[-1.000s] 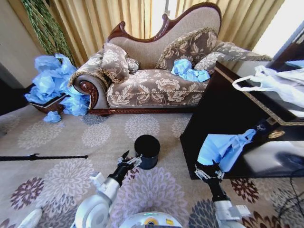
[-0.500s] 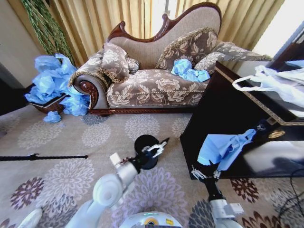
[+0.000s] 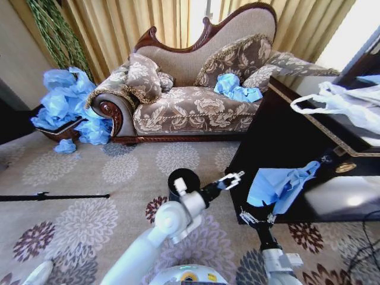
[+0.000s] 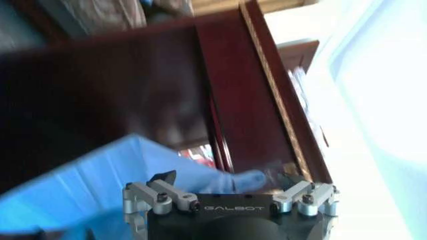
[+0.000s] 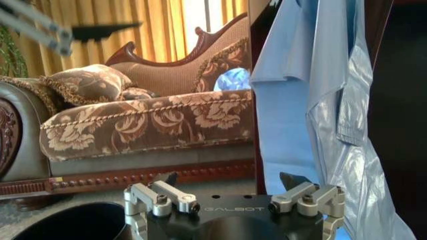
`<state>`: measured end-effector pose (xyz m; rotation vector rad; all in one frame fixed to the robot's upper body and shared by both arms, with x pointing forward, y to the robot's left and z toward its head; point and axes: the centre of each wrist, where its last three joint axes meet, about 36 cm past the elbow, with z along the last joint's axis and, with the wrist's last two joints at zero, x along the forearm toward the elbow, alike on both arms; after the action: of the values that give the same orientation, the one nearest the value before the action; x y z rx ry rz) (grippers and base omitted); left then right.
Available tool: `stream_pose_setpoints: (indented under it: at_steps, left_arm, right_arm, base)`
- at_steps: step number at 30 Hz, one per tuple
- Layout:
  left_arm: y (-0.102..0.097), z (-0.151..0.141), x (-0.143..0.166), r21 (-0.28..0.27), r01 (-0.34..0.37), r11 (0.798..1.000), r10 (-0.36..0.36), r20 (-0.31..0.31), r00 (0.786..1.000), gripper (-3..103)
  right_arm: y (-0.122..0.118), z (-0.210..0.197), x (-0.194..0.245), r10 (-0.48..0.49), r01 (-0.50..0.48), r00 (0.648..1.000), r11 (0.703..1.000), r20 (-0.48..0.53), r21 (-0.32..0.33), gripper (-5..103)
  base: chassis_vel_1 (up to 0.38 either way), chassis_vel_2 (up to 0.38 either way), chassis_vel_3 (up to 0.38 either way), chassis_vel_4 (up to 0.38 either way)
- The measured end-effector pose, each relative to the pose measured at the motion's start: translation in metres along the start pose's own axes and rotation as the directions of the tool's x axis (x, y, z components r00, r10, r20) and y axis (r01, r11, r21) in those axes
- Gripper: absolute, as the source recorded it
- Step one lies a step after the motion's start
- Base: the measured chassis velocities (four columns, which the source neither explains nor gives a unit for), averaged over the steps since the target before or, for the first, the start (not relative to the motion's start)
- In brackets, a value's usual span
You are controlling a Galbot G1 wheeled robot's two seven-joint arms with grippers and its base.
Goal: Place a garbage bag over the trash bin.
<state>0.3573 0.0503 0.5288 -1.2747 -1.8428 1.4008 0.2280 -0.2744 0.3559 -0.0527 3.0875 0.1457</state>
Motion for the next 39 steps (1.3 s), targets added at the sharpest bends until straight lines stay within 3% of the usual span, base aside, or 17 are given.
stream_pose_setpoints:
  at_steps: [2,6,16,21,26,29,35,39]
  left_arm:
    - [-0.001,0.009,-0.009,0.042,-0.018,0.999,0.019,-0.036,0.999,100]
    - [0.008,0.019,-0.027,0.075,-0.03,0.997,0.035,-0.065,0.997,100]
    - [0.015,0.018,-0.072,0.154,-0.155,0.976,0.163,-0.038,0.986,100]
    - [0.021,0.019,-0.083,0.176,-0.178,0.968,0.187,-0.034,0.982,100]
    - [0.03,0.024,-0.089,0.199,-0.173,0.965,0.185,-0.046,0.982,101]
    - [0.033,0.026,-0.091,0.208,-0.167,0.964,0.182,-0.057,0.982,96]
    - [0.041,0.033,-0.099,0.228,-0.141,0.963,0.162,-0.076,0.984,100]
    - [0.044,0.035,-0.105,0.233,-0.138,0.963,0.159,-0.074,0.985,93]
  right_arm:
    - [0.0,0.002,-0.001,0.004,-0.004,1.0,1.0,-0.002,-0.002,100]
    - [0.0,0.003,-0.003,0.011,-0.011,1.0,1.0,-0.001,-0.003,100]
    - [0.001,0.008,-0.004,0.042,-0.042,0.999,0.999,-0.012,0.001,100]
    - [0.001,0.011,-0.006,0.049,-0.049,0.999,0.999,-0.016,0.006,100]
    - [0.001,0.013,-0.007,0.057,-0.057,0.998,0.998,-0.02,0.01,100]
    - [0.0,0.013,-0.007,0.057,-0.056,0.998,0.998,-0.022,0.013,100]
    - [-0.003,0.014,-0.007,0.06,-0.06,0.998,0.998,-0.027,0.016,100]
    - [-0.005,0.016,-0.006,0.063,-0.062,0.998,0.998,-0.031,0.016,100]
  base:
    - [0.0,0.0,0.0,0.0]
    - [0.0,0.0,0.0,0.0]
    - [0.0,0.0,0.0,0.0]
    - [0.0,0.0,0.0,0.0]
    - [0.0,0.0,0.0,0.0]
    - [0.0,0.0,0.0,0.0]
    - [0.0,0.0,0.0,0.0]
    - [0.0,0.0,0.0,0.0]
